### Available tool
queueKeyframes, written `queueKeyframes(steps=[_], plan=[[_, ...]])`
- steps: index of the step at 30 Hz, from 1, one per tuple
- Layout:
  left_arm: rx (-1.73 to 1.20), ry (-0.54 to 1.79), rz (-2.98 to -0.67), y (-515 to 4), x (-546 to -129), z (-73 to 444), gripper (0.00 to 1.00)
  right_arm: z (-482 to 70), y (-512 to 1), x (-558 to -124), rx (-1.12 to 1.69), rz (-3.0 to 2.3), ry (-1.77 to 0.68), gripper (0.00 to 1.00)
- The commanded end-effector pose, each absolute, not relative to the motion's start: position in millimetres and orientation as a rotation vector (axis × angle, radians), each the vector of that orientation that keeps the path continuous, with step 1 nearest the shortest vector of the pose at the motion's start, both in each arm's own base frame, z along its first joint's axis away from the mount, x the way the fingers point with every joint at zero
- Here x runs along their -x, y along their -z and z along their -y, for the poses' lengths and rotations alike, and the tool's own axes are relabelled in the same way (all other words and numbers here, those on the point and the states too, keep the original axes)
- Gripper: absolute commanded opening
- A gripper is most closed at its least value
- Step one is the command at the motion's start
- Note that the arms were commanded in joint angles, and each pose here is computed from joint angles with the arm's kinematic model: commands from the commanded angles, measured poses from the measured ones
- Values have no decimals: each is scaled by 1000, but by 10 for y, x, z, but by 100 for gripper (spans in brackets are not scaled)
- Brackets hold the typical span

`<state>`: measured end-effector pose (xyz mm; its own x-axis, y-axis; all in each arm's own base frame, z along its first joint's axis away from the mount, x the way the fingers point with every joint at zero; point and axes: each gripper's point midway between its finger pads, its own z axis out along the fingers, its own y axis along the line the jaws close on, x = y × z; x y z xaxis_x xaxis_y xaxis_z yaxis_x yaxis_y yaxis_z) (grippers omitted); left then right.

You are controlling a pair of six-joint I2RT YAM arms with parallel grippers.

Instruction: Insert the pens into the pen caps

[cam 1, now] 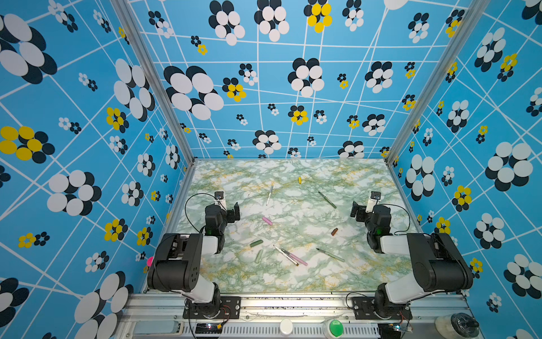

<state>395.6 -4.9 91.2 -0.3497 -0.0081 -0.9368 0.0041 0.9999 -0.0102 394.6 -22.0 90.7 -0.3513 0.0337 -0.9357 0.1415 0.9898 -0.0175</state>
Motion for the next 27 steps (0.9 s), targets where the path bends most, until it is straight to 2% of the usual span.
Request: queueKeyframes(steps=[1,9,11,15,17,21,25,27], plan=[[-15,7,-1908,-953,-3984,73,99,187,-930,-3963,-109,-1920,102,99],[-13,20,-1909,-956,-3989,71,99,188,-933,-3964,-110,-1918,105,99],[-14,12,-1903,-968,-3984,70,99,304,-993,-3953,-182,-1900,154,99],[87,-70,-1954,-1245,-4005,-103,99,610,-1377,-3888,-376,-1968,296,99],[127,-65,-1967,-1490,-4029,-127,99,627,-1653,-3891,-441,-1986,279,99],[322,94,-1974,-1988,-4002,-105,99,563,-1985,-3787,-666,-1966,95,99],[520,409,-1918,-2225,-3942,-68,99,108,-2337,-3816,-462,-1901,-203,99],[472,567,-1874,-2350,-3939,5,99,-8,-2425,-3803,-415,-1916,-266,99]])
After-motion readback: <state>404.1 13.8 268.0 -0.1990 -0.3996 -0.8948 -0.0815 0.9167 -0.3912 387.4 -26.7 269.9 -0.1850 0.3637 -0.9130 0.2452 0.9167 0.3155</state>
